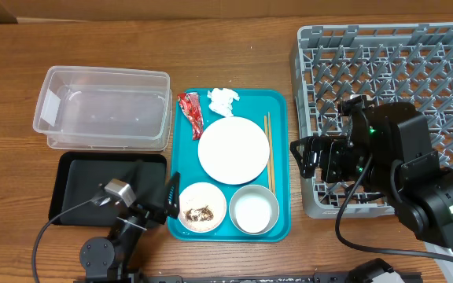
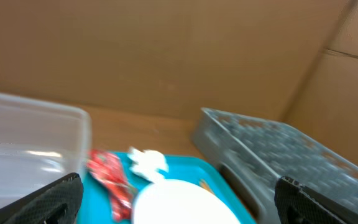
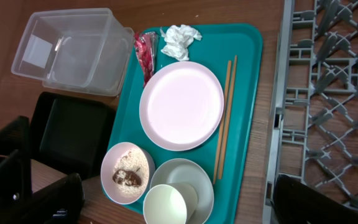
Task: Sort waste into correct bins and load items into the dishwasher
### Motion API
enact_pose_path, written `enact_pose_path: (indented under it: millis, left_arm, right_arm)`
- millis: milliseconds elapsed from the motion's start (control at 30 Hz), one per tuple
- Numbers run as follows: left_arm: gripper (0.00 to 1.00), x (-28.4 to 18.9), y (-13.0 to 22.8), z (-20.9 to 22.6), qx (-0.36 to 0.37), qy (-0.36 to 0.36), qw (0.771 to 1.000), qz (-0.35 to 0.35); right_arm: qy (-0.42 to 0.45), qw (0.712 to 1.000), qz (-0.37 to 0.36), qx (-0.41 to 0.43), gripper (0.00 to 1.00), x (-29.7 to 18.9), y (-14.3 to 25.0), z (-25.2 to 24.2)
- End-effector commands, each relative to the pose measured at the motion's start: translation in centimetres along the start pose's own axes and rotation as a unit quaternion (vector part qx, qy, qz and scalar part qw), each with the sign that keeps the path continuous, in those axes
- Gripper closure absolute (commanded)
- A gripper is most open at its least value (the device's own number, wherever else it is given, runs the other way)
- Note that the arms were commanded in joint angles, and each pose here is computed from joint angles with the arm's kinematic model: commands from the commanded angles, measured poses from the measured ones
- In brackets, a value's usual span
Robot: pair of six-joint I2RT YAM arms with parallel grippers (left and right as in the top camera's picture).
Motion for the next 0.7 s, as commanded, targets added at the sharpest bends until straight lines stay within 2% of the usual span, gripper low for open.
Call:
enact_pose_path:
  millis: [0,167,300,467,567,633,667]
  left_arm:
    - [0.0,-0.4,-0.7,-2.0,-0.035,0.062,0.997,0.042]
    - [0.0,-0.9,-4.5,-4.6,-0.028,0.005,0.997,0.07]
    - [0.0,-0.4,-7.2,-5.8,-0.052,-0.066,0.986,0.142]
    - [0.0,1.7,-9.7,-6.2,-0.096,-0.135,0.951,0.262]
    - [0.0,3.7,-10.8,-5.7,-0.122,-0.161,0.93,0.306]
    - [0.0,4.9,-10.8,-5.4,-0.158,-0.148,0.917,0.334]
    - [0.0,5.6,-10.7,-5.5,-0.172,-0.117,0.914,0.348]
  right_arm:
    - [0.001,1.0,-0.018,-0.009,0.0,-0.7,-0.5,0.2]
    - [-0.001,1.0,-0.025,-0.01,0.0,-0.7,-0.7,0.3]
    - [-0.002,0.999,-0.032,-0.011,0.0,-0.7,-0.9,0.3]
    - [-0.004,0.999,-0.033,0.0,0.0,-0.7,-0.9,0.3]
    - [-0.004,0.999,-0.033,0.0,0.0,-0.7,-0.9,0.3]
    - [-0.005,0.999,-0.033,0.0,0.0,-0.7,-0.9,0.3]
    - [-0.005,0.999,-0.033,0.0,0.0,-0.7,-0.9,0.3]
Point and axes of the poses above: each gripper's point midway between its finger pads, its own x axis out along the fingers, its own z axis along the line the jaws close on, y = z × x, the point moved 10 cm from there along -x, back along the fingers, and after that the axes turned 11 degrees about -x, right-handed, at the moved point
